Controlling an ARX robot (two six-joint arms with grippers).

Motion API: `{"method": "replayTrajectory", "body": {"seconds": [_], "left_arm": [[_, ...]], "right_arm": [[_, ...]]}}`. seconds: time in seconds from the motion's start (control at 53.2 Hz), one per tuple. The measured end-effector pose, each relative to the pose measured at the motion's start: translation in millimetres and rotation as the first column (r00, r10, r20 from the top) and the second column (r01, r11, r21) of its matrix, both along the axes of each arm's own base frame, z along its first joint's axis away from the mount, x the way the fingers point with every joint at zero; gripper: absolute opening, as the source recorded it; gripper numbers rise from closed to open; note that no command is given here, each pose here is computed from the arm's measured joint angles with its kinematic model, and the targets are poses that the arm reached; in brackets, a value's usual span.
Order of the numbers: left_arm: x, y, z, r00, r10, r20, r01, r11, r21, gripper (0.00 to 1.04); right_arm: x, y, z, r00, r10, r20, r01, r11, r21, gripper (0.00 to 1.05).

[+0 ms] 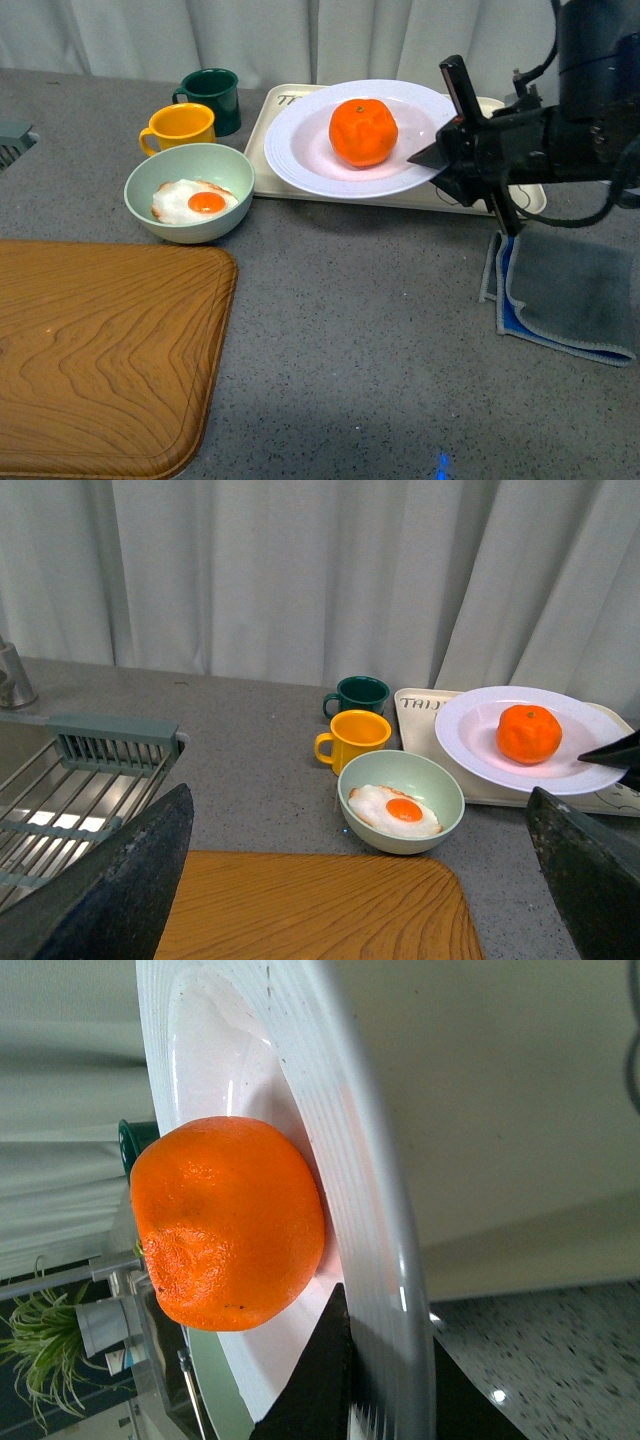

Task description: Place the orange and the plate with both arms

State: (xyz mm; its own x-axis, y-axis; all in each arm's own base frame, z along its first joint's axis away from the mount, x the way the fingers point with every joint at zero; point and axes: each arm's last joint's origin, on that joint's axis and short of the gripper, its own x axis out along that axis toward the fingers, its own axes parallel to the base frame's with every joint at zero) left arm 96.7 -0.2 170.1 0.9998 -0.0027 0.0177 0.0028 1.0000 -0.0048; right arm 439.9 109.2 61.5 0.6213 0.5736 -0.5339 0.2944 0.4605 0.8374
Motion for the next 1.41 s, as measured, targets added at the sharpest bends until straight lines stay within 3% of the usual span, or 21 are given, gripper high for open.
{"method": "replayTrajectory", "body": {"seconds": [0.394, 0.751, 1.014, 1.127, 1.146, 1.183, 1.24, 1.315, 1.409], "left_arm": [[0, 0, 0, 1.000, 0.000, 0.000, 0.000, 1.000, 0.000, 0.98], [0, 0, 0, 1.000, 0.000, 0.000, 0.000, 1.000, 0.000, 0.98], [0, 0, 0, 1.000, 0.000, 0.000, 0.000, 1.000, 0.000, 0.98], [0, 0, 0, 1.000, 0.000, 0.000, 0.000, 1.000, 0.000, 0.98], [0, 0, 0, 1.000, 0.000, 0.000, 0.000, 1.000, 0.000, 0.98], [0, 0, 0, 1.000, 0.001, 0.000, -0.001, 1.000, 0.000, 0.98], [0, 0, 0, 1.000, -0.001, 0.000, 0.001, 1.000, 0.000, 0.98], [0, 0, 0, 1.000, 0.001, 0.000, -0.001, 1.000, 0.000, 0.98], [0, 0, 0, 1.000, 0.001, 0.001, -0.001, 1.000, 0.000, 0.98]], "right_arm": [[30, 17, -8, 0.999, -0.018, -0.050, 0.014, 0.996, -0.084, 0.05], [28, 7, -7, 1.000, -0.017, -0.001, 0.017, 0.980, -0.199, 0.55], [5, 1, 33, 0.979, 0.144, 0.146, -0.090, 0.941, -0.325, 0.97], [-6, -1, 47, 0.958, 0.195, 0.212, -0.103, 0.920, -0.379, 0.94], [-8, 0, 47, 0.948, 0.186, 0.257, -0.064, 0.907, -0.417, 0.92], [-11, -3, 47, 0.893, 0.154, 0.422, 0.102, 0.846, -0.524, 0.86], [-28, -11, 45, 0.791, 0.160, 0.590, 0.331, 0.700, -0.633, 0.75], [-63, -32, 48, 0.692, 0.216, 0.689, 0.494, 0.554, -0.670, 0.59], [-90, -49, 66, 0.632, 0.243, 0.735, 0.564, 0.507, -0.652, 0.45]]}}
